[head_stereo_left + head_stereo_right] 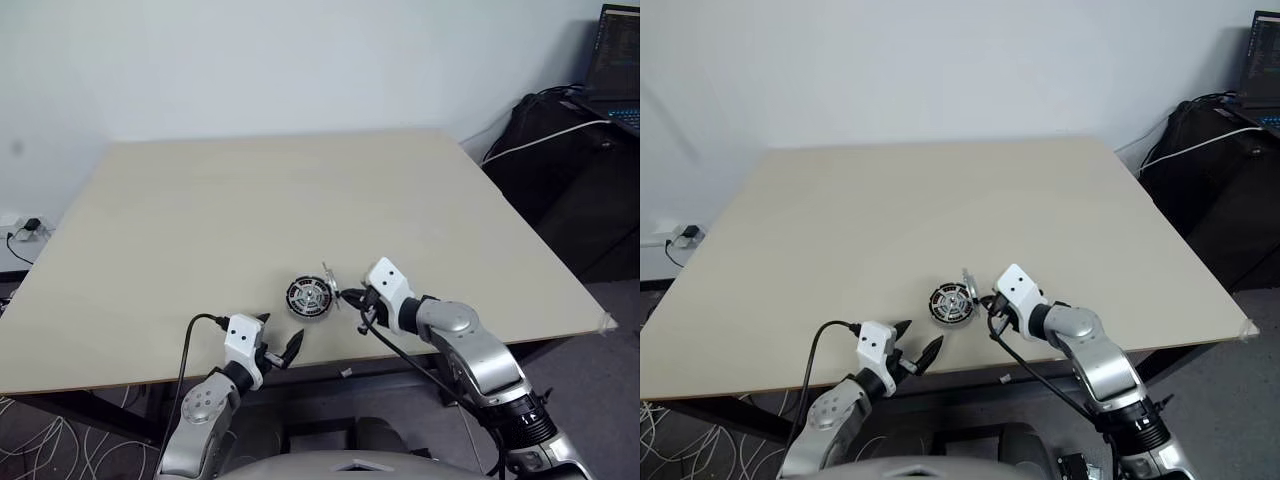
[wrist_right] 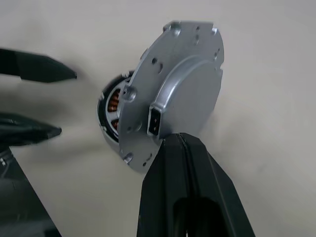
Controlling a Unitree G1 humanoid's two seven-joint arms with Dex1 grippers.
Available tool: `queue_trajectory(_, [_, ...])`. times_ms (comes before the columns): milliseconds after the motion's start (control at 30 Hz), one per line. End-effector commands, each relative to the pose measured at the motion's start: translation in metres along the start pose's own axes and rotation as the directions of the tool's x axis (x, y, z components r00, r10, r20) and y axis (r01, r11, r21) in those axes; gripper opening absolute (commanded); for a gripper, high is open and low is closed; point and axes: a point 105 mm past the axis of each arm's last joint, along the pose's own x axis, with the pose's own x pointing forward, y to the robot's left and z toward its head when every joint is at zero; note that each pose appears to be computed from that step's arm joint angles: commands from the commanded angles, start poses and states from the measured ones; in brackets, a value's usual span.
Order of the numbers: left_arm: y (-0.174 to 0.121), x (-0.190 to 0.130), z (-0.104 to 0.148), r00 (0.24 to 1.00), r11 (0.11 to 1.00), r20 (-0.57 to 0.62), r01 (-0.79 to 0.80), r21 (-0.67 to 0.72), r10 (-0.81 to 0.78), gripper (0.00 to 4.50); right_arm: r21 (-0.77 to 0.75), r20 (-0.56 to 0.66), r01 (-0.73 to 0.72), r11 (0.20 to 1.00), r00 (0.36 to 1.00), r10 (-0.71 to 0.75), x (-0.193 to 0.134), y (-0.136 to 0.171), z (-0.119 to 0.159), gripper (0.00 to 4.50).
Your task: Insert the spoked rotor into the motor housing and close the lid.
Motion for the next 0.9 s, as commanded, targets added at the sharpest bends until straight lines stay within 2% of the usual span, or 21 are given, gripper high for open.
queue_trajectory(33, [0.001,0.001,0.017,0.998,1.000,0.059,-0.004,0.009,0.003,4.50,-0.006,0.064,-0.036,0.999,0.997,0.037,0.003,0.004,0.018,0.01])
queue_trajectory(500, [0.004,0.001,0.019,0.998,1.000,0.065,-0.019,0.023,0.017,4.50,0.014,0.090,-0.174,0.985,0.981,0.172,0.038,0.036,0.029,0.01])
queue_trajectory(900, [0.005,0.001,0.019,0.997,1.000,0.067,-0.024,0.020,0.023,4.50,0.054,0.055,-0.078,0.995,0.996,0.075,0.055,0.020,0.015,0.01])
